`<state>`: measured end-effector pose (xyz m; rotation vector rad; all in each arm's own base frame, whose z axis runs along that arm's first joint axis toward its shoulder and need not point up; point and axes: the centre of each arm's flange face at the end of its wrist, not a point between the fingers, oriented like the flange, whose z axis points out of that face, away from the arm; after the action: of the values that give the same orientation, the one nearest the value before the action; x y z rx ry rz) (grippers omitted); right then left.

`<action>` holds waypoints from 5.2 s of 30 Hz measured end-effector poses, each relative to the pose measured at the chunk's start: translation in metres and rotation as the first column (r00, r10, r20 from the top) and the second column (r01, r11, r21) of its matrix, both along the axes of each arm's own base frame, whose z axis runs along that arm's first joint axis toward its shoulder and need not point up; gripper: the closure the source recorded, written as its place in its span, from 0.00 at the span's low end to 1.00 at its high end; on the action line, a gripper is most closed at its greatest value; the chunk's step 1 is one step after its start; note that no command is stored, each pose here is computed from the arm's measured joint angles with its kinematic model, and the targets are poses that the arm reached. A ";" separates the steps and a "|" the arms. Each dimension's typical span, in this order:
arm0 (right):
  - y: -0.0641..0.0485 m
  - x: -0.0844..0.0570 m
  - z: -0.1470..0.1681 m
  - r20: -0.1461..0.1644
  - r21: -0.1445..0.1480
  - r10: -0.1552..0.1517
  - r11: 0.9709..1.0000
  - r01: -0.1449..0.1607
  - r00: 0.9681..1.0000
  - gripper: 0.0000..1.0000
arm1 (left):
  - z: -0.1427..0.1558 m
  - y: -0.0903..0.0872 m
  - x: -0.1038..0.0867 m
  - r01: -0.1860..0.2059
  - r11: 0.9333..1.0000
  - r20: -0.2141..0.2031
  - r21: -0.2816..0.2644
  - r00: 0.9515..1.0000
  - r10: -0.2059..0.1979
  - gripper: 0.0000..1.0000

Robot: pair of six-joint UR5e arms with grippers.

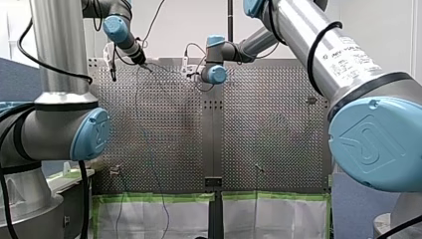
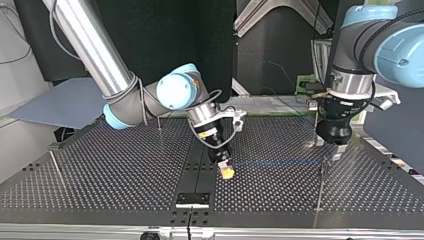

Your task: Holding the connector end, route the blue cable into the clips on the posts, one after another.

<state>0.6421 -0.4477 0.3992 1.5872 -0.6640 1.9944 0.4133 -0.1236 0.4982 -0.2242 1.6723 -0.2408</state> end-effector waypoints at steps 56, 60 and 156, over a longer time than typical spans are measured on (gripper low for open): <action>0.001 0.000 -0.002 -0.008 0.008 0.001 1.000 -0.001 1.000 1.00 | -0.004 -0.005 -0.001 -0.020 0.989 -0.011 0.144 1.000 0.021 0.01; 0.000 -0.001 -0.002 -0.009 0.009 0.001 1.000 0.000 1.000 1.00 | -0.004 -0.013 -0.003 0.016 0.983 -0.011 0.181 1.000 -0.015 0.01; 0.005 0.003 -0.001 -0.015 -0.006 0.007 1.000 -0.007 1.000 1.00 | -0.053 -0.065 0.082 -0.091 0.953 0.203 0.288 0.979 0.032 1.00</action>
<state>0.6455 -0.4426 0.3978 1.6013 -0.6465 1.9853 0.4950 -0.1887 0.4450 -0.0258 1.4801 0.0364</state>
